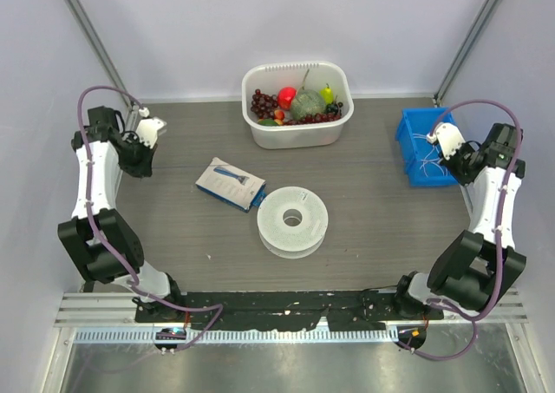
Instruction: Wrap the cables
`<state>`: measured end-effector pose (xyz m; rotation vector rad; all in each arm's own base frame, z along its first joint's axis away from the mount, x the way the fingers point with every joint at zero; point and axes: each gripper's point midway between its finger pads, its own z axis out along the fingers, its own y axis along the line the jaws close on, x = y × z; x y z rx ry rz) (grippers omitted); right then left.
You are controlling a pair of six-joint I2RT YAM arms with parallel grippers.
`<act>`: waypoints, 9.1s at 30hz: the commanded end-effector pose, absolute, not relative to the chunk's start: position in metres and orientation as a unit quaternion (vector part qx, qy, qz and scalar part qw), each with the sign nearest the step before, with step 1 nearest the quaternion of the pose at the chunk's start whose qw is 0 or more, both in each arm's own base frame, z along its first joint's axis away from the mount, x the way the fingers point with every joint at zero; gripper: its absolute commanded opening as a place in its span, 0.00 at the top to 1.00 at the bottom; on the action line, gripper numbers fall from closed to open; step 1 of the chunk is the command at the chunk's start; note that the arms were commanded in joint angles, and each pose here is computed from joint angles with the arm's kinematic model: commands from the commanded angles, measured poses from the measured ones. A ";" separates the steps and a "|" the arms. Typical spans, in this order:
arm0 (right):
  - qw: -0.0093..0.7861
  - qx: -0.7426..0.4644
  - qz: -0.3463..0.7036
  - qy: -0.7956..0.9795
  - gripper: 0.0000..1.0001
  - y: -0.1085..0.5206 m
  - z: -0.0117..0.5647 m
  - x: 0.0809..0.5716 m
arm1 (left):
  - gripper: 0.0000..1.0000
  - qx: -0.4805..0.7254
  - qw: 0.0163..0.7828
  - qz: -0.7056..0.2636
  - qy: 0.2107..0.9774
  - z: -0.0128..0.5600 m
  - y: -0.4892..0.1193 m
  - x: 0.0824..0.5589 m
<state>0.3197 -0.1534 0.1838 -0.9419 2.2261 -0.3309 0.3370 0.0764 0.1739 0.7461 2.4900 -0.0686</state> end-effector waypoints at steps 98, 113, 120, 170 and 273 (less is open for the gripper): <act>0.450 -0.285 0.484 0.694 0.20 0.202 0.359 0.243 | 1.00 0.593 0.550 -0.084 0.581 0.375 -0.299 0.251; 0.389 -0.291 0.557 0.674 0.25 0.251 0.354 0.231 | 1.00 0.598 0.561 -0.047 0.570 0.370 -0.307 0.251; 0.366 -0.310 0.551 0.683 0.34 0.263 0.333 0.220 | 1.00 0.560 0.573 -0.062 0.595 0.379 -0.305 0.253; 0.413 -0.341 0.502 0.679 0.99 0.273 0.345 0.235 | 0.52 0.209 0.513 -0.494 0.670 0.429 -0.274 0.256; 0.386 -0.466 0.470 0.643 0.99 0.268 0.342 0.185 | 0.74 0.392 0.460 -0.479 0.636 0.367 -0.290 0.182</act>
